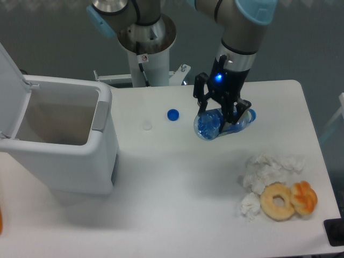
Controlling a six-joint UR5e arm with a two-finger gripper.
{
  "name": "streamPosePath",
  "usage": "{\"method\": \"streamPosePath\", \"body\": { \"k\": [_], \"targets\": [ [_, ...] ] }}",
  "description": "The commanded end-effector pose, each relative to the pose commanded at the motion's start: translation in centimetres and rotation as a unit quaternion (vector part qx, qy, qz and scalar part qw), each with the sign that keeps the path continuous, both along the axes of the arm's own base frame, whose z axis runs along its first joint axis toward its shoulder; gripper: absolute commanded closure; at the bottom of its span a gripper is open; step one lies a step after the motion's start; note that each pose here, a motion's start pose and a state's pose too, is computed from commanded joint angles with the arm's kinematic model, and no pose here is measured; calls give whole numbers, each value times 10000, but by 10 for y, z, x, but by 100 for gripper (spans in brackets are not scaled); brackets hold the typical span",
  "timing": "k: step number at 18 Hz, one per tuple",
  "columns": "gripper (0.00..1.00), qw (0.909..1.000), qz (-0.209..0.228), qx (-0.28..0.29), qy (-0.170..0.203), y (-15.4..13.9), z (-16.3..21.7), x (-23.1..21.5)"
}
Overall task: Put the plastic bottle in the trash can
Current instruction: 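Close the gripper on the clear plastic bottle lying on the table, then lift the bottle up off the table and swing it toward the bin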
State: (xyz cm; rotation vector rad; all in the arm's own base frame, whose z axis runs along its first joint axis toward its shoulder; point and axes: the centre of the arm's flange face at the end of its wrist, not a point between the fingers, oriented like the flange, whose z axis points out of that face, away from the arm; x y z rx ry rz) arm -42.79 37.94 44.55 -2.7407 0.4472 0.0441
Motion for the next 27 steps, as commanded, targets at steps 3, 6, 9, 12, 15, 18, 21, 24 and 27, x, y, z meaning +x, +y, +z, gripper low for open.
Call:
{"method": "streamPosePath", "body": {
  "k": [3, 6, 9, 12, 15, 18, 21, 24, 27],
  "targets": [
    [37, 10000, 18, 24, -25, 0, -1, 0],
    [37, 9994, 266, 182, -149, 3, 5, -1],
    [37, 9987, 345, 333, -162, 4, 13, -4],
    [37, 9931, 792, 777, -386, 11, 37, -5],
    [37, 9839, 1319, 1033, -623, 14, 53, -7],
    [36, 9720, 1623, 1381, -987, 18, 65, 1],
    [36, 9588, 1789, 1783, -1302, 18, 89, 19],
    [35, 9532, 1776, 2053, -1329, 14, 118, 43],
    [35, 9451, 1787, 2324, -1442, 7, 141, 70]
  ]
}}
